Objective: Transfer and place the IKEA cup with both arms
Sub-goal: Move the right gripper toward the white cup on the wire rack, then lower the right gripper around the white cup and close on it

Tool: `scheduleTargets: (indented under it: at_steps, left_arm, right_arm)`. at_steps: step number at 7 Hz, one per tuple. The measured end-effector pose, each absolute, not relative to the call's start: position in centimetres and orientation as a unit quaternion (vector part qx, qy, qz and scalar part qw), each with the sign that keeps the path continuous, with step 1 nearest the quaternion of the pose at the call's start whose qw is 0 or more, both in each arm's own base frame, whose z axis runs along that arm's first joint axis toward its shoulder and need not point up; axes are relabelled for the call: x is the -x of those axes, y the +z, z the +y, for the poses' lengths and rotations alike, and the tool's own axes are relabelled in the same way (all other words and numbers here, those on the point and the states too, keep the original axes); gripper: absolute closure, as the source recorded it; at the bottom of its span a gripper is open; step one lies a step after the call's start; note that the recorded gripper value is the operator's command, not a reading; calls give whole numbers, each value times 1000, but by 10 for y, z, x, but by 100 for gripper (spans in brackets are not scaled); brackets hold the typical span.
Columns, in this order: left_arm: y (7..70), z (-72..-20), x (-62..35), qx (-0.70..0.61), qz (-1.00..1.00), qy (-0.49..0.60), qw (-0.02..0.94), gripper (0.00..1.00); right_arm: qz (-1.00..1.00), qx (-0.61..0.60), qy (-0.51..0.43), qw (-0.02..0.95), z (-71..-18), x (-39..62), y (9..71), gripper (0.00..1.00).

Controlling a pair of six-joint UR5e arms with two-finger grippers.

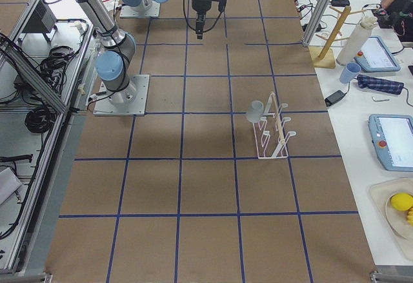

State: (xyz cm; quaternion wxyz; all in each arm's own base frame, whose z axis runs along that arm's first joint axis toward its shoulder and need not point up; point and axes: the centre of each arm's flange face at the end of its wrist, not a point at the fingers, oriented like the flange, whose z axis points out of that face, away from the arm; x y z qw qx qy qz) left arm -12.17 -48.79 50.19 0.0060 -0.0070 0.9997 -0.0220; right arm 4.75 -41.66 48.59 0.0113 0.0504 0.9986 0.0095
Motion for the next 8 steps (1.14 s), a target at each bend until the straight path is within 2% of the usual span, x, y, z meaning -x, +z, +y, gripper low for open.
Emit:
scheduleTargets:
  at_steps: [3, 8]
  left_arm:
    - [502, -491, 121, 9, 1000, -22, 8, 0]
    - [501, -491, 121, 10, 1000, -21, 7, 0]
  right_arm:
    - [1000, -12, -28, -1, -444, 42, 480, 0]
    - [996, 59, -65, -35, -530, 104, 417, 0]
